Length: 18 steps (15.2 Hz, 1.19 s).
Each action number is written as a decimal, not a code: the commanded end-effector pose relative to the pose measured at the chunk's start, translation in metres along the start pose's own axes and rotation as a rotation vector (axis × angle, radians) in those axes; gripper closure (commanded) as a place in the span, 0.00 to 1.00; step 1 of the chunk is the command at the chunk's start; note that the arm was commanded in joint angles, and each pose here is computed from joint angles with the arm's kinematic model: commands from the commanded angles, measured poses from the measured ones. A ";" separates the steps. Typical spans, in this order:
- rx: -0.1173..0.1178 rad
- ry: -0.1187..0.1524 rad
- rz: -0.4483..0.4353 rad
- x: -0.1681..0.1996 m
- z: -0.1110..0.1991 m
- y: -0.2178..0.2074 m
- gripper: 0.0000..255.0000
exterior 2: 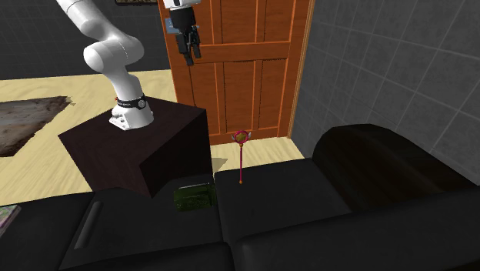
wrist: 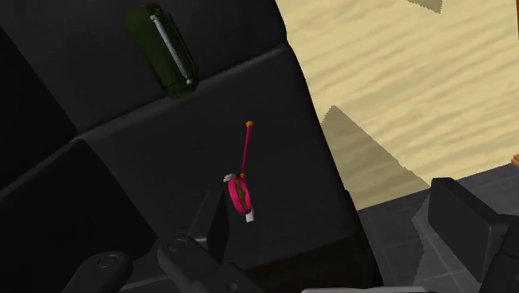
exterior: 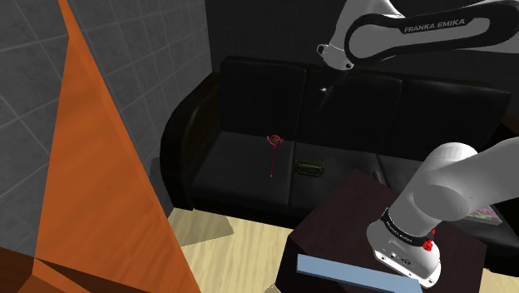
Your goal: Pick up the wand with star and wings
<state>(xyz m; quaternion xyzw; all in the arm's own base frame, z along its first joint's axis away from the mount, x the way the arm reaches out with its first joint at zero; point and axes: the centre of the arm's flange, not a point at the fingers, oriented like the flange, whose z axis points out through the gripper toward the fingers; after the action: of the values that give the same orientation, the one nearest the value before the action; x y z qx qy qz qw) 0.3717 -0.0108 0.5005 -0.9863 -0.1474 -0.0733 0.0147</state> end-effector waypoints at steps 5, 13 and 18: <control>0.013 0.032 -0.092 0.022 0.069 0.035 0.00; 0.033 0.069 -0.213 0.059 0.160 0.073 0.00; 0.046 0.093 -0.288 0.085 0.216 0.093 0.00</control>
<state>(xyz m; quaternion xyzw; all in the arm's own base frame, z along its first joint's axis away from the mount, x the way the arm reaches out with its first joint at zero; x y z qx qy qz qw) 0.4989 -0.0619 0.3092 -0.9528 -0.2796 -0.1140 0.0331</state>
